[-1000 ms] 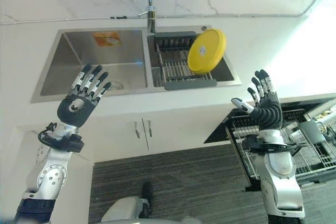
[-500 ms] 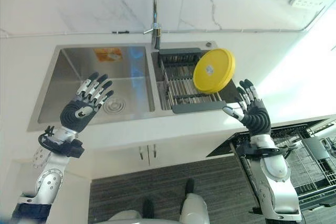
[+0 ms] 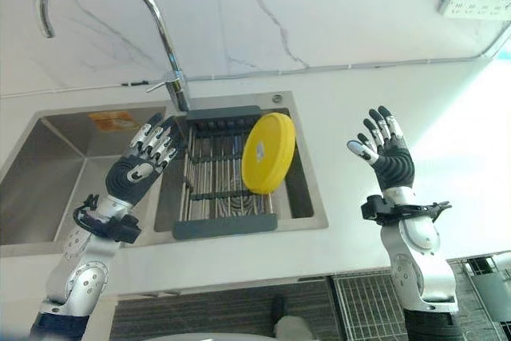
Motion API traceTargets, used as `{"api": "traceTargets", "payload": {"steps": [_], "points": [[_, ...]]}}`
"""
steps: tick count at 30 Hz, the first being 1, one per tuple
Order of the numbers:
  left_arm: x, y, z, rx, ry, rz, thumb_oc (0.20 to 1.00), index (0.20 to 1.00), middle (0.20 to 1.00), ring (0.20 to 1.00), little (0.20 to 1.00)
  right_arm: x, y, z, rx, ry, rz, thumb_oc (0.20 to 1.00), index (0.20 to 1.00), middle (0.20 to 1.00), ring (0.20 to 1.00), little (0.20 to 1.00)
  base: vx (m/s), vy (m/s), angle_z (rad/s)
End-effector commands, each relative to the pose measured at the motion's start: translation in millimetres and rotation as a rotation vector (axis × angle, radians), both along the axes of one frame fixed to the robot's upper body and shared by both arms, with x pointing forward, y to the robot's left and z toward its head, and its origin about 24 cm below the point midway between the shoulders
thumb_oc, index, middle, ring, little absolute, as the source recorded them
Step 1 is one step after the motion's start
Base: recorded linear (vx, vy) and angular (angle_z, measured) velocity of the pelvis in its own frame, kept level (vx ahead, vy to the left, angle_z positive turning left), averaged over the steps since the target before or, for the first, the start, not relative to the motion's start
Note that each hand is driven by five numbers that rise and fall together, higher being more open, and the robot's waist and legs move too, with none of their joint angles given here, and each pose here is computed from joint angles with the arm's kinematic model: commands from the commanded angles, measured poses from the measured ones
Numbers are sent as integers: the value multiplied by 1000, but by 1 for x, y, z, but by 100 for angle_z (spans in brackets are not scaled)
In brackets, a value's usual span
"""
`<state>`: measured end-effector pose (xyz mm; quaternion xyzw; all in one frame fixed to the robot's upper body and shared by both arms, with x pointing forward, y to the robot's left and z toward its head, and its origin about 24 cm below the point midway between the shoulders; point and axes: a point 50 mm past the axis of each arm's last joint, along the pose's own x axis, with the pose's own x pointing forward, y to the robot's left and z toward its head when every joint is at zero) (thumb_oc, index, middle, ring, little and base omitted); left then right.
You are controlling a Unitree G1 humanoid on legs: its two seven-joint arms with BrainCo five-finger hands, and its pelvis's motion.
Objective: Place the dishes in the dishwasher.
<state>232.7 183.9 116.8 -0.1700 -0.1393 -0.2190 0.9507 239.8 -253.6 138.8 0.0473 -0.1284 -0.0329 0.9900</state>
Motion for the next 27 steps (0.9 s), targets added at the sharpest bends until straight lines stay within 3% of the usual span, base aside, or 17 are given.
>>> {"api": "traceTargets", "payload": {"steps": [1, 7, 11, 27], "points": [[-2, 5, 27, 41, -155, -6, 1000, 1000, 1000, 1000, 1000, -5, 7, 35, -26, -187, 24, 1000, 1000, 1000, 1000, 1000, -62, 98, 70], [-4, 7, 29, 49, -181, 22, 1000, 1000, 1000, 1000, 1000, -10, 9, 31, 4, -192, 28, 1000, 1000, 1000, 1000, 1000, -11, 130, 11], [-1, 8, 31, 77, -197, 35, 1000, 1000, 1000, 1000, 1000, -7, 15, 24, 147, -176, 57, 1000, 1000, 1000, 1000, 1000, 21, 78, 10], [1, 15, 35, 77, -200, 93, 1000, 1000, 1000, 1000, 1000, 2, 6, 16, 153, -115, -45, 1000, 1000, 1000, 1000, 1000, 8, 22, -1]]}}
